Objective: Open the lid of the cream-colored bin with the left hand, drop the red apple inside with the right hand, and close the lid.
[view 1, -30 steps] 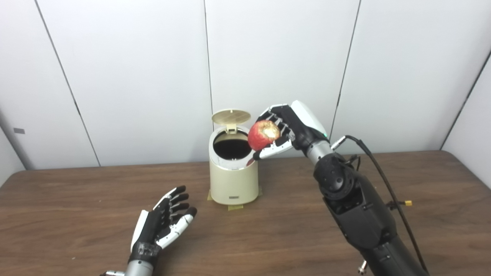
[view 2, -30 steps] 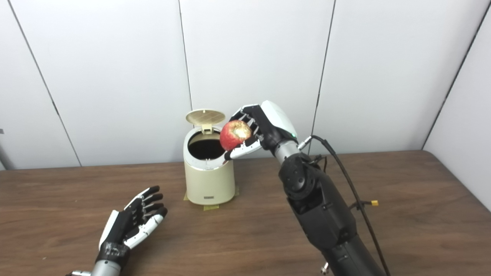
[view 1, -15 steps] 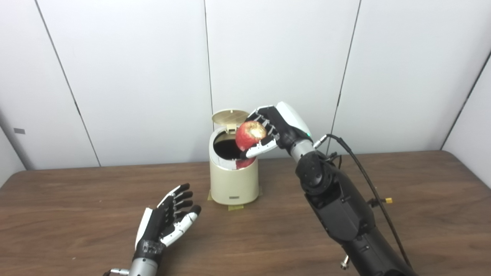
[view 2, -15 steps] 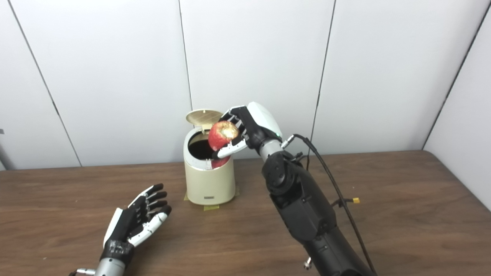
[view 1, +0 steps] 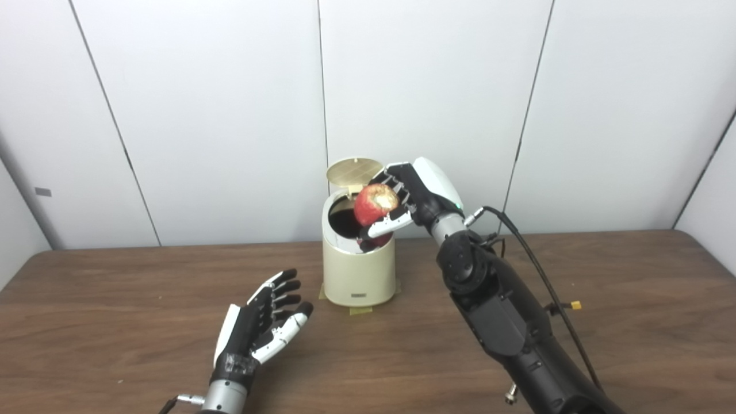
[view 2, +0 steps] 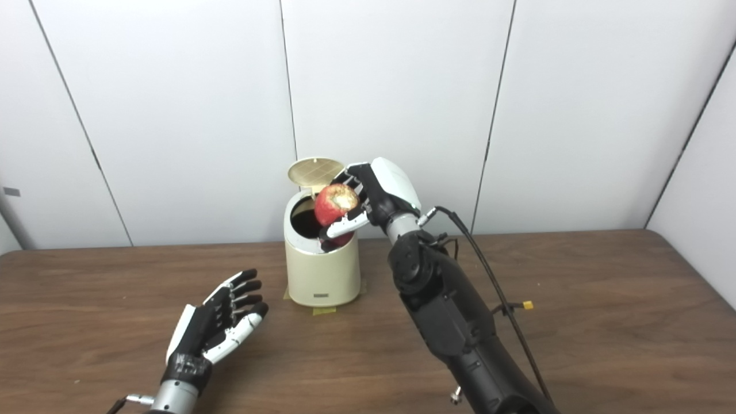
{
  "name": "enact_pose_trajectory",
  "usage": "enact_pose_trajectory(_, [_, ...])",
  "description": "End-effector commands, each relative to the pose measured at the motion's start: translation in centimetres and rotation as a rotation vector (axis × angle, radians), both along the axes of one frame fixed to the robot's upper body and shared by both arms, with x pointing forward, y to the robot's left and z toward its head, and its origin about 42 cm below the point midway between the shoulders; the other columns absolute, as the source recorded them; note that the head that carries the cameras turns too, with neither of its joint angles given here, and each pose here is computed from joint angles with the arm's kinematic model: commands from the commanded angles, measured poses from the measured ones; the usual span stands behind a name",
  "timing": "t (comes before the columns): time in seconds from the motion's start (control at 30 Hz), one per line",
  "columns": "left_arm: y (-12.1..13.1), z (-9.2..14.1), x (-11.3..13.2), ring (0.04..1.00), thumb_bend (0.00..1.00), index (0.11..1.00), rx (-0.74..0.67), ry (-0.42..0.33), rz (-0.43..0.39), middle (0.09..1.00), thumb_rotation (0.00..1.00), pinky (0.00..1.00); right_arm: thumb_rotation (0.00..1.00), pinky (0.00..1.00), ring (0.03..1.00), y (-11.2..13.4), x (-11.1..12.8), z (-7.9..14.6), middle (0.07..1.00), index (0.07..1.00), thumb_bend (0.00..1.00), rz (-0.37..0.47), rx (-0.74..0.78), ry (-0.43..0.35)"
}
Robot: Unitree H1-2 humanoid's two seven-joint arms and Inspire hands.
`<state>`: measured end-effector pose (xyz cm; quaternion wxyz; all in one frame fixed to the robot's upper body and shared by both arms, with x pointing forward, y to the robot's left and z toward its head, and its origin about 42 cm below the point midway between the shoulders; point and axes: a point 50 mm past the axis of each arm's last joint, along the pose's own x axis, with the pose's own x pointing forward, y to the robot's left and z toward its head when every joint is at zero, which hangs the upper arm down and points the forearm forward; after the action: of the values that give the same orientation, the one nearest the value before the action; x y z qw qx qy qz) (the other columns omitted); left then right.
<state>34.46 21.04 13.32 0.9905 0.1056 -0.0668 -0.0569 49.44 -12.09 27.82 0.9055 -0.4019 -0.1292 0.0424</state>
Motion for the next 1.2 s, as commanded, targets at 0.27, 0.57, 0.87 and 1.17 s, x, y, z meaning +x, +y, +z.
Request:
enact_pose_trajectory(0.27, [-0.58, 2.17, 0.57, 0.786, 0.64, 0.874, 0.006, -0.1, -0.016, 0.829, 0.43, 0.72, 0.07, 0.41, 0.511, 2.13, 0.21, 3.48, 0.555, 0.501, 0.52, 0.062, -0.081, -0.097])
enact_pose_trajectory(0.57, [-0.73, 2.19, 0.55, 0.783, 0.61, 0.872, 0.006, -0.096, -0.018, 0.826, 0.41, 0.72, 0.19, 0.46, 0.65, 2.0, 0.02, 3.23, 0.809, 0.765, 0.95, 0.091, -0.145, -0.052])
enact_pose_trajectory(0.87, [-0.78, 2.08, 0.52, 0.785, 0.63, 0.874, -0.004, -0.095, -0.023, 0.83, 0.41, 0.72, 0.23, 0.51, 0.727, 1.77, -0.07, 3.12, 0.86, 0.812, 1.0, 0.102, -0.18, -0.028])
enact_pose_trajectory(1.17, [-0.9, 2.07, 0.47, 0.781, 0.64, 0.872, 0.003, -0.09, -0.023, 0.832, 0.42, 0.72, 0.21, 0.48, 0.693, 1.3, -0.17, 3.05, 0.837, 0.797, 0.98, 0.106, -0.168, -0.029])
